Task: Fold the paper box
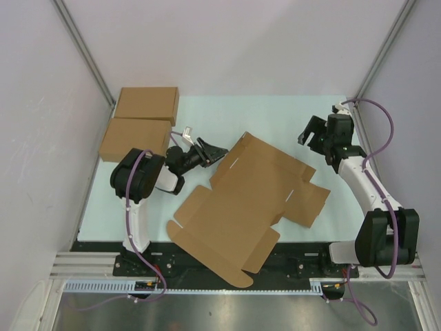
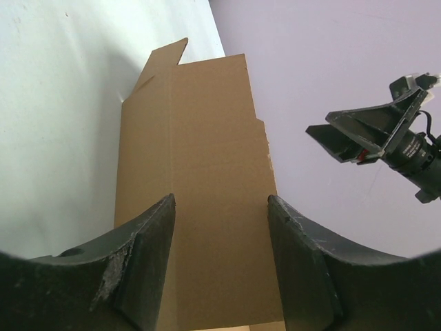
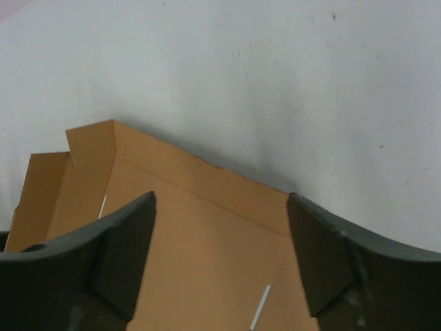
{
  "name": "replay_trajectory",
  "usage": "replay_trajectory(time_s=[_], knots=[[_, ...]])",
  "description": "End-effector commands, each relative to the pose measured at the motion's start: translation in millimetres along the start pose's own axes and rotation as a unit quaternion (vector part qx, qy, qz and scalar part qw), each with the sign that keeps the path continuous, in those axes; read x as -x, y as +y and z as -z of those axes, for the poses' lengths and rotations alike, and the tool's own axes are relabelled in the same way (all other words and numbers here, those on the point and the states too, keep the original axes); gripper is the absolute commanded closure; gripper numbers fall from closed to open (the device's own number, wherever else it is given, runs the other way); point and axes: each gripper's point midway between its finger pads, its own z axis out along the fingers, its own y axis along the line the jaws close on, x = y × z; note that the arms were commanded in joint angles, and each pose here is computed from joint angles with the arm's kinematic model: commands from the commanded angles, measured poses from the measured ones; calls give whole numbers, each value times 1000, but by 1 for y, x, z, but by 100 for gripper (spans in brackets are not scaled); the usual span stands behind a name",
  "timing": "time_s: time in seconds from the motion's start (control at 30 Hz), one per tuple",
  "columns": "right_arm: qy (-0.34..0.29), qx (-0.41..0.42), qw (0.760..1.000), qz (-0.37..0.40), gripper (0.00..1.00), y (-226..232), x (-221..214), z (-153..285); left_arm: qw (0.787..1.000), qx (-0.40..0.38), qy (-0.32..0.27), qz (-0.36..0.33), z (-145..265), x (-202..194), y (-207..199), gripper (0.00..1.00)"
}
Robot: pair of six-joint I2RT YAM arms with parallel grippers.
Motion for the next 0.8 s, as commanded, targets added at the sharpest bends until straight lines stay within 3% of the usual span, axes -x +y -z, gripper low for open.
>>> replay_trajectory(time_s=[0.0,0.2,0.4,0.57,0.77], knots=[[45,7,999,-20,9,1,-16,-4,975,-165,-78,-127,8,33,-84,38],[105,-2,994,-28,7,-22,-59,-33,976,-161,-79,-123,8,33,-82,38],[111,-20,994,-7,9,-34,-72,-60,977,-158,-81,-121,8,33,-80,39],[49,13,998,32,10,-12,-38,-73,978,-155,-80,-118,8,32,-76,38],[81,108,986,101,12,28,-26,-105,979,-149,-78,-113,7,30,-70,38]])
